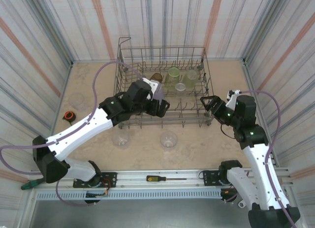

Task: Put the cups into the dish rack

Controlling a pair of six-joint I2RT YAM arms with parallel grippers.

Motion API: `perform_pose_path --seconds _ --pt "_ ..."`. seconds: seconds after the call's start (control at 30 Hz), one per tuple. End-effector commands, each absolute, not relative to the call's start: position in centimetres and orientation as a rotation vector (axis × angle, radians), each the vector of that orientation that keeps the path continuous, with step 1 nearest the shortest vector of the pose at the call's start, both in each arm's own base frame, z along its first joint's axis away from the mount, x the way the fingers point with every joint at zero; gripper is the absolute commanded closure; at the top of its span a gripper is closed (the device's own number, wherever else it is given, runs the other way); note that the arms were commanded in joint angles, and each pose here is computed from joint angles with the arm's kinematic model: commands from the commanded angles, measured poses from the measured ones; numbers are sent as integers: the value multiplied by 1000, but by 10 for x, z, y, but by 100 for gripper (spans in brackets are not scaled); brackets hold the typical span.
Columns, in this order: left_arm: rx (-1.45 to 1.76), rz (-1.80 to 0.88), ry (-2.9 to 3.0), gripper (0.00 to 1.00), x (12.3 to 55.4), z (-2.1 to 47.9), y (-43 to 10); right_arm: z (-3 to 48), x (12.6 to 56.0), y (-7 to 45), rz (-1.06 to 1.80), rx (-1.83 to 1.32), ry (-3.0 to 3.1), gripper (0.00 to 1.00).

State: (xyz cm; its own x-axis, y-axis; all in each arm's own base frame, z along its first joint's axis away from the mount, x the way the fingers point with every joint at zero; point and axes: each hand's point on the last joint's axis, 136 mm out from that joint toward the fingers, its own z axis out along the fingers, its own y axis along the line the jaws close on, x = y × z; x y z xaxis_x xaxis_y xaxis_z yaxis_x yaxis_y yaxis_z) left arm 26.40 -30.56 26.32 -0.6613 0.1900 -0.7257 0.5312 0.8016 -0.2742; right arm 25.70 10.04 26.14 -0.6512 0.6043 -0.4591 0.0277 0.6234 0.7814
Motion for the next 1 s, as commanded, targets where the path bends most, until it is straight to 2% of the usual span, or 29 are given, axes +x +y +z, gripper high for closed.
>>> perform_pose_path --seconds 0.0,0.23,0.47,0.53,0.7,0.97 --pt "543 -589 2293 1 252 257 -301 266 257 101 969 476 2108 1" --pt "545 -558 2333 1 249 248 -317 252 255 94 862 420 2146 1" --pt "578 -528 2384 1 231 231 -342 252 253 97 862 360 2162 1" --pt "565 -504 2408 4 227 225 -344 254 253 100 875 336 2167 1" --pt "545 -492 2402 8 210 224 -355 257 249 103 887 294 2170 1" --pt "520 -362 2337 6 198 233 -357 256 250 108 904 257 2185 1"
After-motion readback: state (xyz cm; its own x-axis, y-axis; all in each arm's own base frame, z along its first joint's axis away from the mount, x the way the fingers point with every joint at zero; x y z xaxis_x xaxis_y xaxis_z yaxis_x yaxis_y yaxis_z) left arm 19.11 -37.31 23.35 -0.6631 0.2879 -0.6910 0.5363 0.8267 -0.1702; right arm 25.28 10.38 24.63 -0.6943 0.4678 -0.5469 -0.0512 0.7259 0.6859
